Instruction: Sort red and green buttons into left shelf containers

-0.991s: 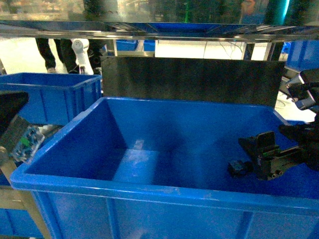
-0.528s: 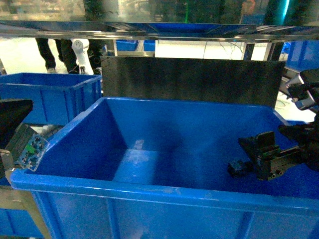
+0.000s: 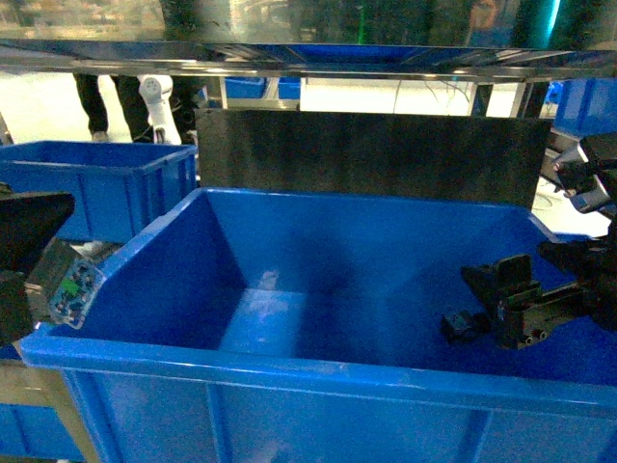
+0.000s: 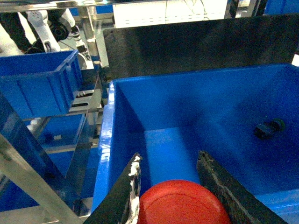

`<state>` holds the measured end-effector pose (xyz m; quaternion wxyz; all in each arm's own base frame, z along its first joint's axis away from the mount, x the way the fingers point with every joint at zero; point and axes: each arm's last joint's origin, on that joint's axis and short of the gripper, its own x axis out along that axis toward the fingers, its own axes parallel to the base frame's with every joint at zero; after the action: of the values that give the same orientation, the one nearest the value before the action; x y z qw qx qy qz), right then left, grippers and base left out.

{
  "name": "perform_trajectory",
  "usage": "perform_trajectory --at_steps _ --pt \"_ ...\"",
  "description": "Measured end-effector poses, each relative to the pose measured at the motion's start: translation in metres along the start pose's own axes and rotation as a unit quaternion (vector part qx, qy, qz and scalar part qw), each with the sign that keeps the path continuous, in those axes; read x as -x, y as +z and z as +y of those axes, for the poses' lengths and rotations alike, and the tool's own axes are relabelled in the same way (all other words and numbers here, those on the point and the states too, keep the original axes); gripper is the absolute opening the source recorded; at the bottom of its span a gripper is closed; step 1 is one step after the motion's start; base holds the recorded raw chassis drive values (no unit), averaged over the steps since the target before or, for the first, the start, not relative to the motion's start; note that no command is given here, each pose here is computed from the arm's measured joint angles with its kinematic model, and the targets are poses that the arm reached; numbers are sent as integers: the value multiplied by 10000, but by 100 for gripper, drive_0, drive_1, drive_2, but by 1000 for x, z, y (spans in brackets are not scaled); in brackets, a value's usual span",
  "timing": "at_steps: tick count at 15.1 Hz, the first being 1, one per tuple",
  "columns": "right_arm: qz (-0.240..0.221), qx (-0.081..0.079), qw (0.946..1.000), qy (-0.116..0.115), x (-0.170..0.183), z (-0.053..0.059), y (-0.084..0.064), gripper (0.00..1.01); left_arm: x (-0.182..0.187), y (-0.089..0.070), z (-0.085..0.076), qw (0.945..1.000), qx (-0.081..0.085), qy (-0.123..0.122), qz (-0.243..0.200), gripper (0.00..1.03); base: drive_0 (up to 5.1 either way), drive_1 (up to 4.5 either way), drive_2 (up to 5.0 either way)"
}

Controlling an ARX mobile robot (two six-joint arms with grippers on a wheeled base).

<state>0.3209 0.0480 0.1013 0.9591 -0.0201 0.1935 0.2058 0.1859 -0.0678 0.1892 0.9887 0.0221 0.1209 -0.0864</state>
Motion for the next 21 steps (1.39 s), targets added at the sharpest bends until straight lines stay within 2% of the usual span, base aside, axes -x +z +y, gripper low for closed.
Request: perform_trajectory --at_steps 2,4,10,15,19,21 --pt "2 -1 10000 0 0 0 0 98 -10 -5 -5 9999 -35 -29 109 31 0 0 0" --pt "2 -2 10000 0 0 0 0 98 -22 -2 -13 9999 -64 -137 59 31 0 0 0" --pt "2 -1 10000 0 0 0 0 98 -57 -9 -31 9991 -233 -179 310 31 0 0 0" --pt "2 -2 10000 0 0 0 0 98 -80 -17 -35 9990 -267 -38 369 31 0 0 0" --pt "2 -1 10000 0 0 0 0 98 -99 -13 -40 9989 -325 -52 338 31 0 0 0" --pt "2 -2 10000 0 0 0 0 98 -105 -21 -41 9982 -376 -28 473 31 0 0 0"
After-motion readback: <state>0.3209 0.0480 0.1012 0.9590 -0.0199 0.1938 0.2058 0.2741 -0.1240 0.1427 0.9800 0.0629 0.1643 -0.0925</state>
